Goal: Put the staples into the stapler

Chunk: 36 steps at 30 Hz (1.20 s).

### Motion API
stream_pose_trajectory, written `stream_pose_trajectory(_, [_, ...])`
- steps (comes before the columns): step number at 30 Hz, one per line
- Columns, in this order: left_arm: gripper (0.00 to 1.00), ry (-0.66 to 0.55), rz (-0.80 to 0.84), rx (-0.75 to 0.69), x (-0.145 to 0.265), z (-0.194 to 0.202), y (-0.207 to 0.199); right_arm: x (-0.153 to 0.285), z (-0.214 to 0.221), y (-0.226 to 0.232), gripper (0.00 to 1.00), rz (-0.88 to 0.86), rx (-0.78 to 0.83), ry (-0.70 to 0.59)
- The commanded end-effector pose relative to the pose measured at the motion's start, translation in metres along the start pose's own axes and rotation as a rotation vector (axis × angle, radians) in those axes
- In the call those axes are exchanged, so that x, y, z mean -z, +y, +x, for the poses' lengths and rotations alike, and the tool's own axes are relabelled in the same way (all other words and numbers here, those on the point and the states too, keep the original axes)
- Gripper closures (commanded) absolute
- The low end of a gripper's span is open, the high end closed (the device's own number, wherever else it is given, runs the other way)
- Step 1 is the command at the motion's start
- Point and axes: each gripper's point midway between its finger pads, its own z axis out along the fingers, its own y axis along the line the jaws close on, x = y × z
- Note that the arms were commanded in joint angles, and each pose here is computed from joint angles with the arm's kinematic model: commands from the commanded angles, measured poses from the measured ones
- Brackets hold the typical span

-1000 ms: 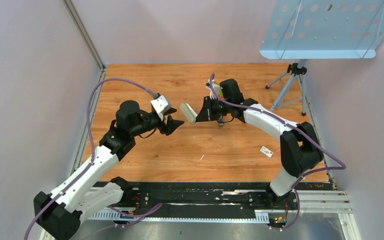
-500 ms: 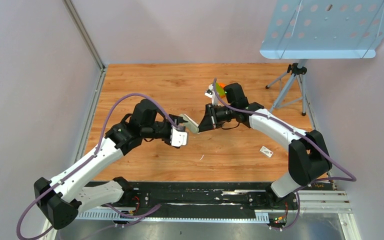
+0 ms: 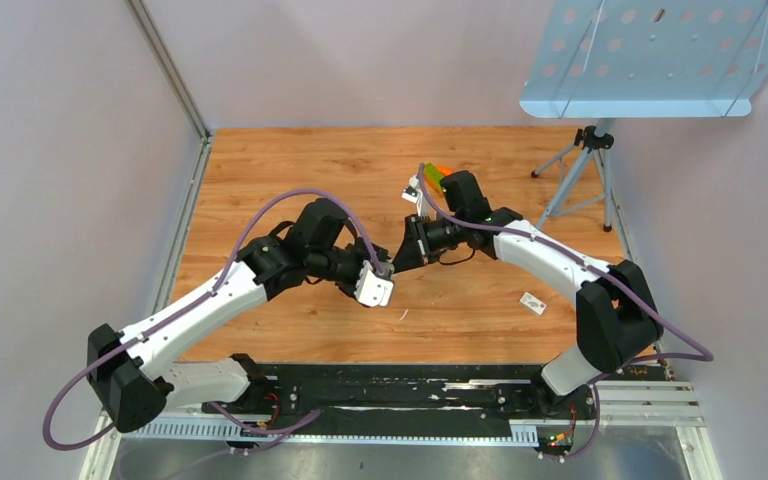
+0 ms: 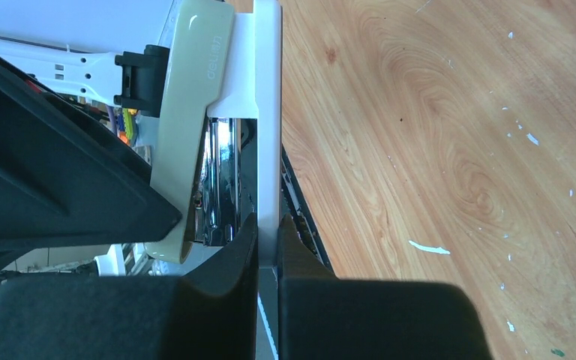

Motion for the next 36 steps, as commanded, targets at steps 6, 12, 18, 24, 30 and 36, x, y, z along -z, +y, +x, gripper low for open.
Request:
stream_pose_trajectory(6, [0.52,-0.01,0.038,-0.045,-0.011,-0.009,0.006,0.004,0.006,0.018,1.0,-0.039,0.04,0.013])
stream_pose_trajectory(12, [0.87,0.04,0.008,-0.044,-0.002,-0.004,0.012,0.006,0.012,0.018,1.0,-0.051,0.058,0.023])
stream_pose_trajectory(18, [1.0,-0.007,-0.044,-0.013,0.026,-0.01,0.037,0.007,0.023,0.009,1.0,-0.03,0.066,0.029])
stream_pose_trajectory(24, [1.0,-0.019,-0.159,0.014,0.054,0.0,0.059,0.011,0.034,0.014,1.0,-0.058,0.092,0.033])
stream_pose_trajectory(30, [1.0,-0.01,-0.263,0.034,0.08,0.015,0.073,0.017,0.044,0.023,1.0,-0.094,0.127,0.038])
stream_pose_trajectory(36, [1.0,-0.011,-0.285,0.067,0.084,0.029,0.074,0.018,0.053,0.024,1.0,-0.12,0.125,0.051])
